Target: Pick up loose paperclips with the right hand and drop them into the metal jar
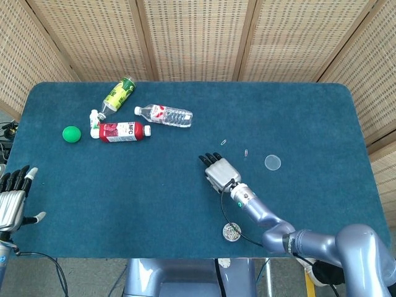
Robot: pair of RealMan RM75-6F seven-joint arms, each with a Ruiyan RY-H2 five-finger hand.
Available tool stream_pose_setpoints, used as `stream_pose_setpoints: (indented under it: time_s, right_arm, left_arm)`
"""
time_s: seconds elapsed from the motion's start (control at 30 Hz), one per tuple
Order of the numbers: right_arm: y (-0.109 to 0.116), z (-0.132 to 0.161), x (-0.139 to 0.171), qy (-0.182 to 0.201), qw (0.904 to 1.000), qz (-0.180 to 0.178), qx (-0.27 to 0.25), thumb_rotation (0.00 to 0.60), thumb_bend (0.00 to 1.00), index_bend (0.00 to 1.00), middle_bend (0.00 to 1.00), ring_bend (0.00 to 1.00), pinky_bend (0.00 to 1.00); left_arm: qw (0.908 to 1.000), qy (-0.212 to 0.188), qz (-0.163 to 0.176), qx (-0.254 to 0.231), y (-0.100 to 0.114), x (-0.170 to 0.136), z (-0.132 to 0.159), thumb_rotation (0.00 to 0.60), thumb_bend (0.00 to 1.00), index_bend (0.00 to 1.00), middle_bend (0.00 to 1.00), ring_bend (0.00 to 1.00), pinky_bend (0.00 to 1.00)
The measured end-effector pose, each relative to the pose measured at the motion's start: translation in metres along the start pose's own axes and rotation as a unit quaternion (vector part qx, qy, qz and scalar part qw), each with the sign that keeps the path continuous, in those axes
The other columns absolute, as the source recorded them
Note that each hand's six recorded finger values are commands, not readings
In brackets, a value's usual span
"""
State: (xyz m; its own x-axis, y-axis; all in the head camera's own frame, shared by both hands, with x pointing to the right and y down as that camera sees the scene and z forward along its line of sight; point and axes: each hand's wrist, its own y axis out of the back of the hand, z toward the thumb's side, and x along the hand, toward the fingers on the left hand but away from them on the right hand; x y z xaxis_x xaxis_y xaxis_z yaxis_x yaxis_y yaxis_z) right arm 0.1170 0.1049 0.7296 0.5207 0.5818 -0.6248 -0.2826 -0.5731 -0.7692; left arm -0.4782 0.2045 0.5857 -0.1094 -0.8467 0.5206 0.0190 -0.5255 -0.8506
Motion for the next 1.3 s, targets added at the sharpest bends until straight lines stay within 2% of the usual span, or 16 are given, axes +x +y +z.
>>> stream_pose_setpoints:
  time_s: [0.27,0.4,0.57,0.8,1.0,1.3]
  right_arm:
    - [0.016,0.000,0.032,0.020,0.9996,-0.018,0.001,0.600,0.83,0.63,0.04,0.00,0.11]
    - [0.020,0.001,0.059,0.038,0.9990,-0.022,0.012,0.600,0.83,0.63,0.04,0.00,0.11]
    - [0.014,0.004,0.094,0.064,0.9974,-0.017,0.029,0.600,0.82,0.63,0.04,0.00,0.11]
    - [-0.005,0.016,0.134,0.100,0.9944,0.000,0.033,0.600,0.82,0.63,0.04,0.00,0.11]
    - [-0.014,0.023,0.148,0.114,0.9930,0.006,0.030,0.600,0.82,0.63,0.04,0.00,0.11]
    - [-0.017,0.036,0.145,0.124,0.9919,0.006,0.028,0.600,0.82,0.63,0.04,0.00,0.11]
  left_arm:
    - [1.0000,-0.009,0.004,-0.002,0.002,-0.004,0.004,0.600,0.00,0.00,0.00,0.00,0.00]
    - [0.9999,-0.013,0.006,-0.002,0.003,-0.006,0.005,0.600,0.00,0.00,0.00,0.00,0.00]
    - [0.9998,-0.018,0.007,-0.001,0.003,-0.008,0.007,0.600,0.00,0.00,0.00,0.00,0.00]
    - [0.9997,-0.020,0.011,-0.003,0.006,-0.009,0.008,0.600,0.00,0.00,0.00,0.00,0.00]
    - [0.9997,-0.021,0.015,-0.005,0.009,-0.011,0.008,0.600,0.00,0.00,0.00,0.00,0.00]
    - [0.9995,-0.023,0.020,-0.007,0.011,-0.012,0.009,0.600,0.00,0.00,0.00,0.00,0.00]
